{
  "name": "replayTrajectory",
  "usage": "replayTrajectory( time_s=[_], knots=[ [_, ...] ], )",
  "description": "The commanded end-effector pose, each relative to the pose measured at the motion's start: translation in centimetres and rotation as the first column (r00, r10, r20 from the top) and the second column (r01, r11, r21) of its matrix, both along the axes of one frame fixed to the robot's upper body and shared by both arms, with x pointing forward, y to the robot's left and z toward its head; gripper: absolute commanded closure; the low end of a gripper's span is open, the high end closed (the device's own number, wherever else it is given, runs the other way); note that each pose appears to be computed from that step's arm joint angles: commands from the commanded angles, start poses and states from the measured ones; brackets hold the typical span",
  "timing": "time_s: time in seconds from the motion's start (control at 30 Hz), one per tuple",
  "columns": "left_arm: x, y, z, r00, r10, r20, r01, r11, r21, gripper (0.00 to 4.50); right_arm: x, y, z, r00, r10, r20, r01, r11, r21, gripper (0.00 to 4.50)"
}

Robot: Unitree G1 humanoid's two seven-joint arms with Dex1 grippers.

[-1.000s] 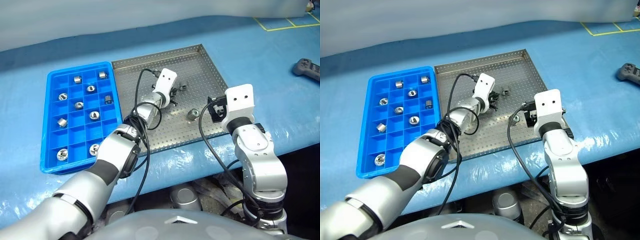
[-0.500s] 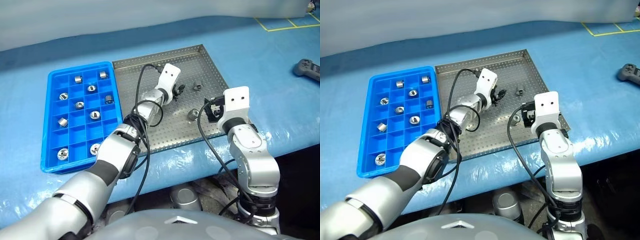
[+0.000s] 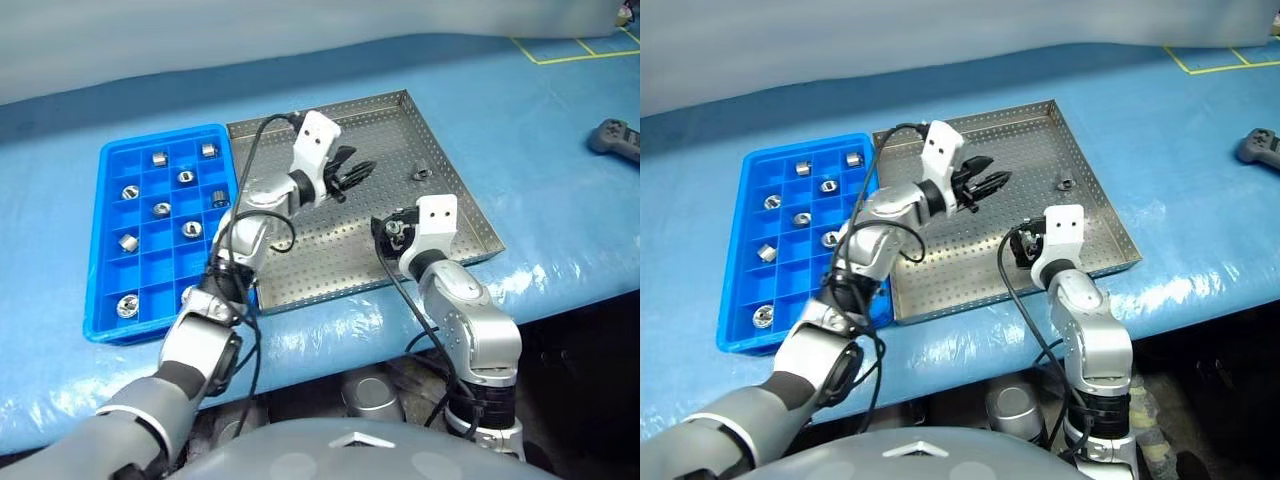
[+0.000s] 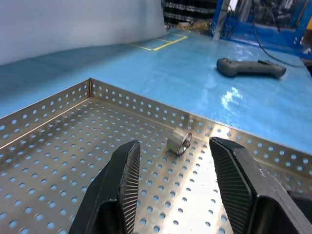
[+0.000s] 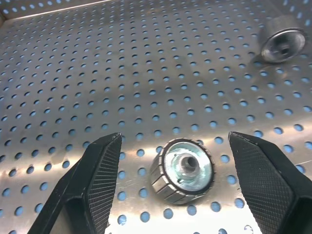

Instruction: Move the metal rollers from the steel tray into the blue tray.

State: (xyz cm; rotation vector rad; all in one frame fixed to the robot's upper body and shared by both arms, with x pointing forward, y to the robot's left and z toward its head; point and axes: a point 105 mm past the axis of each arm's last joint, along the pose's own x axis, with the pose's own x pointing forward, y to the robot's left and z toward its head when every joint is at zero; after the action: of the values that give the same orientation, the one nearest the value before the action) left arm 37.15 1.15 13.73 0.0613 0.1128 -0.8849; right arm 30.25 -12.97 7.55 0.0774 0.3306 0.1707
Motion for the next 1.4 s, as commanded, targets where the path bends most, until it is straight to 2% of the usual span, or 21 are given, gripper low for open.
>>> replayTrajectory(
  time_s=[0.03,0.27,0.37,0.5,0.67,0.83,0.97,1.13,1.3,1.4],
  knots=[
    [-0.8,2.2,0.6,0.999,0.020,0.041,-0.023,0.998,0.063,2.05,0.2,0.5,0.0,1.000,0.011,0.011,-0.012,1.000,0.021,0.80],
    [-2.3,4.4,-0.8,0.999,0.051,0.007,-0.052,0.991,0.123,2.05,0.6,-1.0,-1.5,0.999,-0.033,-0.039,0.033,0.999,-0.007,0.80],
    [-3.0,5.3,-1.1,0.998,0.065,0.010,-0.066,0.988,0.142,2.01,0.7,-1.1,-1.6,0.999,-0.033,-0.042,0.033,0.999,-0.015,1.43],
    [-3.2,6.8,-0.7,0.994,0.107,0.004,-0.107,0.986,0.124,2.01,0.9,-0.3,-0.5,1.000,0.002,-0.004,-0.002,1.000,-0.022,2.62],
    [-3.2,8.6,-0.7,0.986,0.168,0.013,-0.168,0.974,0.151,2.01,1.3,0.0,0.0,1.000,0.022,0.020,-0.021,0.998,-0.059,2.62],
    [-3.4,11.9,0.1,0.961,0.274,0.032,-0.275,0.949,0.152,2.01,1.8,3.2,3.7,0.975,0.170,0.139,-0.167,0.985,-0.039,2.62],
    [-3.6,15.9,0.2,0.903,0.429,0.041,-0.428,0.881,0.202,2.01,1.5,8.5,7.3,0.897,0.370,0.240,-0.380,0.925,-0.008,2.62],
    [-4.9,19.7,-0.2,0.843,0.533,0.071,-0.528,0.795,0.300,2.01,-0.7,15.7,10.3,0.717,0.626,0.305,-0.655,0.756,-0.012,2.62],
    [-6.2,22.8,-0.2,0.770,0.629,0.105,-0.619,0.698,0.361,2.01,-3.8,20.9,10.3,0.515,0.811,0.277,-0.839,0.543,-0.029,2.62],
    [-7.3,25.8,-0.3,0.662,0.739,0.125,-0.720,0.581,0.379,2.01,-5.1,23.1,9.7,0.403,0.879,0.253,-0.901,0.430,-0.059,2.62]
  ],
)
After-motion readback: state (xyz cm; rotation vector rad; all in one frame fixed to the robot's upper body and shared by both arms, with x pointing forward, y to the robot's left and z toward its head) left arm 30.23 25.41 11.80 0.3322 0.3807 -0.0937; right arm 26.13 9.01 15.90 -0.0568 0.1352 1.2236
